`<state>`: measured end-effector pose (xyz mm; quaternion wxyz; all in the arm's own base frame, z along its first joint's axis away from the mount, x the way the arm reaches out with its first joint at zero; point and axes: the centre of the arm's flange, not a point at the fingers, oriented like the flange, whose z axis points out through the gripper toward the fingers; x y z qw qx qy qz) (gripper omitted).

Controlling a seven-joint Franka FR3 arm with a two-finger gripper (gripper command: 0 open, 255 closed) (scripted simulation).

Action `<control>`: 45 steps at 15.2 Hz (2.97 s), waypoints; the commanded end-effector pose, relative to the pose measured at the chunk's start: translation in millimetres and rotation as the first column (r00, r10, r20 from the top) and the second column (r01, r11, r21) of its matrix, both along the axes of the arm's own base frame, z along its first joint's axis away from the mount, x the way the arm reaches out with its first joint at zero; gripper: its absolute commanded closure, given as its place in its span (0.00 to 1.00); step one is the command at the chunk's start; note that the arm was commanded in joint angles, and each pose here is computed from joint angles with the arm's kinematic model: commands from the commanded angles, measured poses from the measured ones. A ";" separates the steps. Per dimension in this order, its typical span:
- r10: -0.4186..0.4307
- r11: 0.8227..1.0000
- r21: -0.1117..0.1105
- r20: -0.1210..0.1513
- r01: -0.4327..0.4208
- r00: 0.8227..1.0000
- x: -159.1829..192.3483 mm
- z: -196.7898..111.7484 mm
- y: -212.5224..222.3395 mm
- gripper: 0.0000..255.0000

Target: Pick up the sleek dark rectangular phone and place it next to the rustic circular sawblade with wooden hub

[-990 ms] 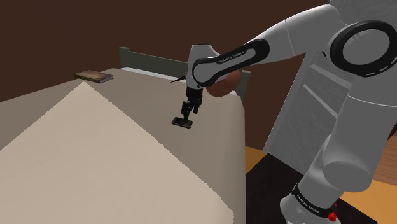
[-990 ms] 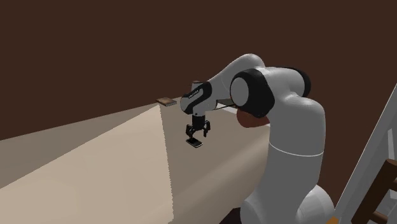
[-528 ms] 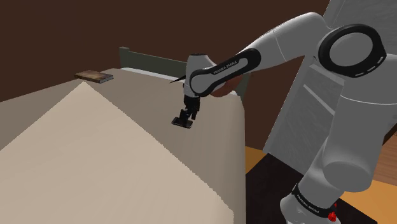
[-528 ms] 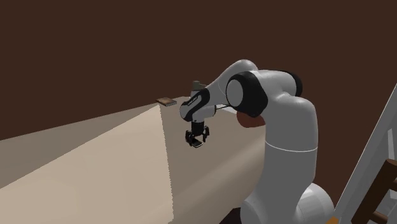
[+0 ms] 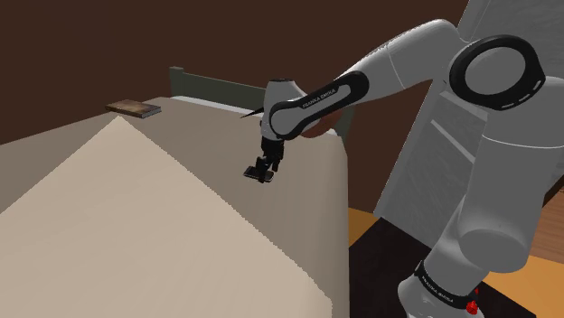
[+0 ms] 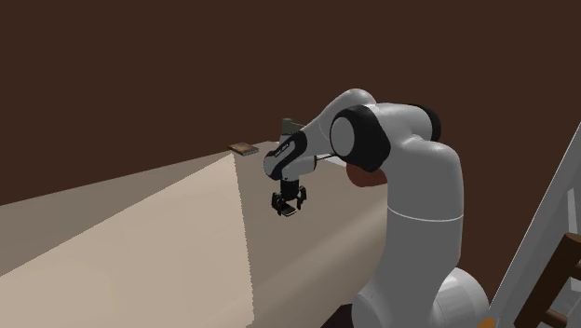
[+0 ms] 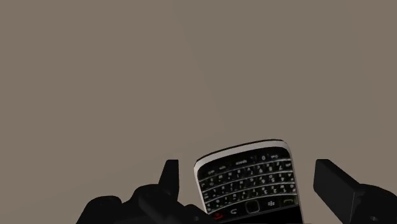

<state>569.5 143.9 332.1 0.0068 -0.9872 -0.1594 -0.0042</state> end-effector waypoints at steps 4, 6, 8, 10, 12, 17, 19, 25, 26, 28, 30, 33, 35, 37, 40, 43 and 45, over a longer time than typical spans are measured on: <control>0.000 1.000 0.000 0.000 0.000 1.000 0.0 0.0 0.0 1.00; 0.000 1.000 0.000 0.000 0.000 1.000 0.0 0.0 0.0 1.00; 0.000 1.000 0.000 0.000 0.000 1.000 0.0 0.0 0.0 1.00; 0.000 1.000 0.000 0.000 0.000 1.000 0.0 -0.1 0.0 1.00; 0.000 1.000 0.000 0.000 0.000 1.000 0.0 10.5 0.0 1.00; 0.000 1.000 0.000 0.000 0.000 1.000 0.0 36.9 0.0 1.00; 0.000 1.000 0.000 0.000 0.000 1.000 0.0 47.5 0.0 1.00; 0.000 1.000 0.000 0.000 0.000 1.000 0.0 79.2 0.0 1.00; 0.000 1.000 0.000 0.000 0.000 1.000 0.0 84.4 0.0 1.00; 0.000 1.000 0.000 0.000 0.000 1.000 0.0 95.0 0.0 1.00; 0.000 1.000 0.000 0.000 0.000 1.000 0.0 105.6 0.0 1.00; 0.000 1.000 0.000 0.000 0.000 1.000 0.0 121.4 0.0 1.00; 0.000 1.000 0.000 0.000 0.000 1.000 0.0 132.0 0.0 1.00; 0.000 1.000 0.000 0.000 0.000 1.000 0.0 142.5 0.0 1.00; 0.000 1.000 0.000 0.000 0.000 1.000 0.0 158.4 0.0 1.00; 0.000 1.000 0.000 0.000 0.000 1.000 0.0 174.2 0.0 1.00; 0.000 1.000 0.000 0.000 0.000 1.000 0.0 184.8 0.0 1.00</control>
